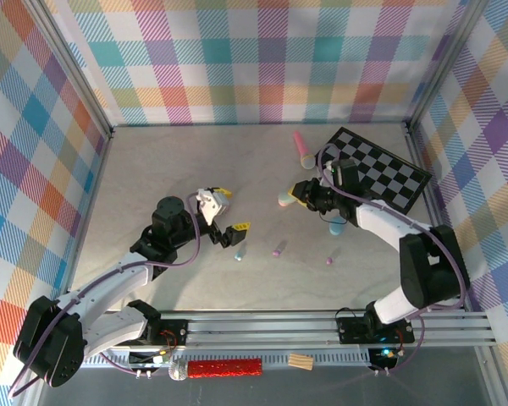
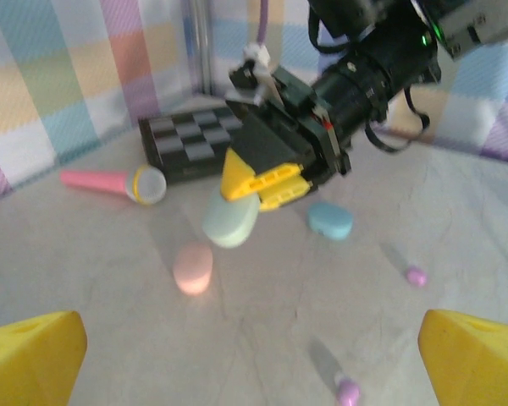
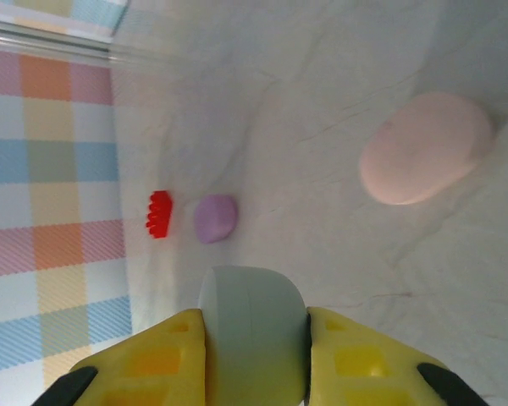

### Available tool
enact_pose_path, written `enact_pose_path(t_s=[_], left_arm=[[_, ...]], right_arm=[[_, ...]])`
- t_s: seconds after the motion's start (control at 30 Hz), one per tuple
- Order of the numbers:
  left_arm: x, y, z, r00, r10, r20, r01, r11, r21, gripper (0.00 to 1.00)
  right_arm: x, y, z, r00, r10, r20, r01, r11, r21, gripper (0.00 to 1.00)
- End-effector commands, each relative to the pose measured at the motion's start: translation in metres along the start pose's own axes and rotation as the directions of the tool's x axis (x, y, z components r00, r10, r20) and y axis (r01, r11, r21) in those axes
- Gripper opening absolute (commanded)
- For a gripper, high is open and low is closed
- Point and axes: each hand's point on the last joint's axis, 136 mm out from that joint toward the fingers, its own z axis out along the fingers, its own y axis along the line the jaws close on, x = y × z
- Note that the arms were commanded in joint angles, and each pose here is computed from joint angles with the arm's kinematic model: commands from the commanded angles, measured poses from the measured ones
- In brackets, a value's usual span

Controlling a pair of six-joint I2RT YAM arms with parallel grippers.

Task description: Insert the wireless bluetooth earbuds into the charging case

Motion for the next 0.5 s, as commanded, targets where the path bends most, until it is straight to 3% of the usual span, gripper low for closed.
enact_pose_path(t_s=[0.0, 0.3, 0.47], left_arm=[[0.003, -0.009, -0.001, 0.997, 0.034, -0.066, -0.031, 0.998, 0.046, 1.00], [0.009, -0.008, -0.005, 0.992, 0.053, -0.112, -0.049, 0.998, 0.038, 1.00], [0.011, -0.003, -0.005, 0.991, 0.050, -0.122, -0.050, 0.999, 0.007, 1.00]], right_arm=[[-0.002, -0.030, 0.012, 1.000, 0.005, 0.006, -0.005, 0.999, 0.054, 0.20], [0.004, -0.071, 0.032, 0.999, 0.048, -0.026, -0.044, 0.991, 0.127, 0.22], [0.008, -0.077, 0.033, 0.998, 0.059, -0.033, -0.054, 0.989, 0.138, 0.34]])
